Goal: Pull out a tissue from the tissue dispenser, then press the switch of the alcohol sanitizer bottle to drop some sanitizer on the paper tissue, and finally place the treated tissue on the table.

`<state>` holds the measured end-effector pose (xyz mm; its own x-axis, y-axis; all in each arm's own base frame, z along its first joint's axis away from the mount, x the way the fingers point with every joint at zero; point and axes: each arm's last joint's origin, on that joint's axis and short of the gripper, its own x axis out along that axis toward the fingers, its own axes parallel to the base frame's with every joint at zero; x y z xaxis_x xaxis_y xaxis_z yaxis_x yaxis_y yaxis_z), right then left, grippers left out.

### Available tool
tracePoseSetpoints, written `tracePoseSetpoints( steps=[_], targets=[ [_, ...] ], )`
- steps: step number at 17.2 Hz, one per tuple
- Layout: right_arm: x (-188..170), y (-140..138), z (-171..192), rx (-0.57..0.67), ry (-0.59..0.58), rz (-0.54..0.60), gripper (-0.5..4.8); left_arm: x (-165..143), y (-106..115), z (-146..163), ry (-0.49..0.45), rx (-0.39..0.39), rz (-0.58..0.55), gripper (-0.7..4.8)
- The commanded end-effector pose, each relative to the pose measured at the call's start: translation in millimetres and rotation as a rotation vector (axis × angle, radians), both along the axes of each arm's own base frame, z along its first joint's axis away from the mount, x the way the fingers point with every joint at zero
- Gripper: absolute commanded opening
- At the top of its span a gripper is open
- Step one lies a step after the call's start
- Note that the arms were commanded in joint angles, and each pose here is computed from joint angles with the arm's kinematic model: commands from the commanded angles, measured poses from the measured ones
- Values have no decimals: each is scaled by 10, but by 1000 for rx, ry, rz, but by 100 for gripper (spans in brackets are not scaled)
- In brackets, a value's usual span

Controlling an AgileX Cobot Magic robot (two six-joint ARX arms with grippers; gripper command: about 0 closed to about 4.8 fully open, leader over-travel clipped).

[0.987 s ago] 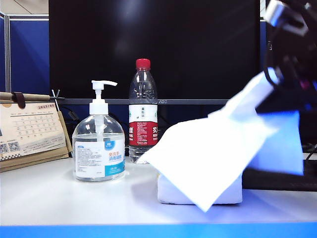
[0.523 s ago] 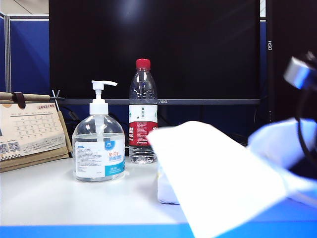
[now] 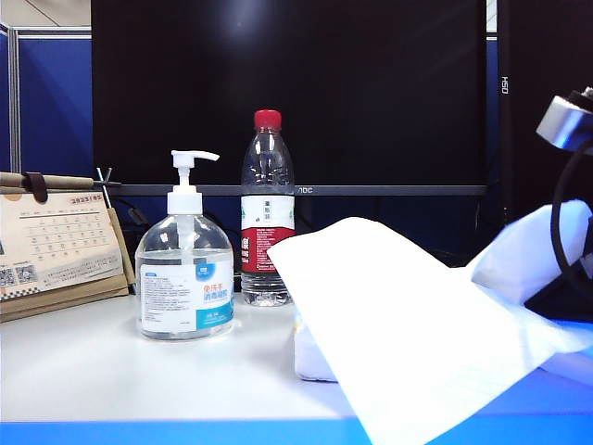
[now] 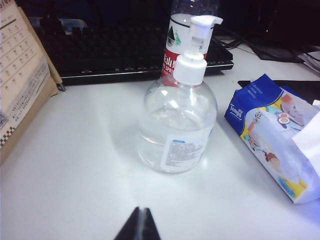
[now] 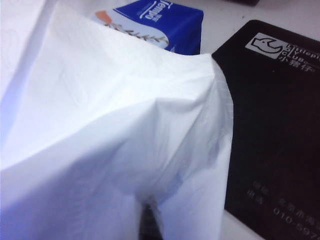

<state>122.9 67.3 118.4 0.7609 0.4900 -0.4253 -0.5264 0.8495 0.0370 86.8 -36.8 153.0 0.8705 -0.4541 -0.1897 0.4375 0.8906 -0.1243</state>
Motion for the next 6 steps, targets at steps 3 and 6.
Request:
tracePoseSetpoints(
  steps=[3, 6],
  targets=[
    [2, 0, 6, 16, -1, -8, -6, 3, -2, -20, 7, 2, 0, -1],
    [2, 0, 7, 16, -1, -8, -6, 3, -2, -20, 7, 2, 0, -1]
  ],
)
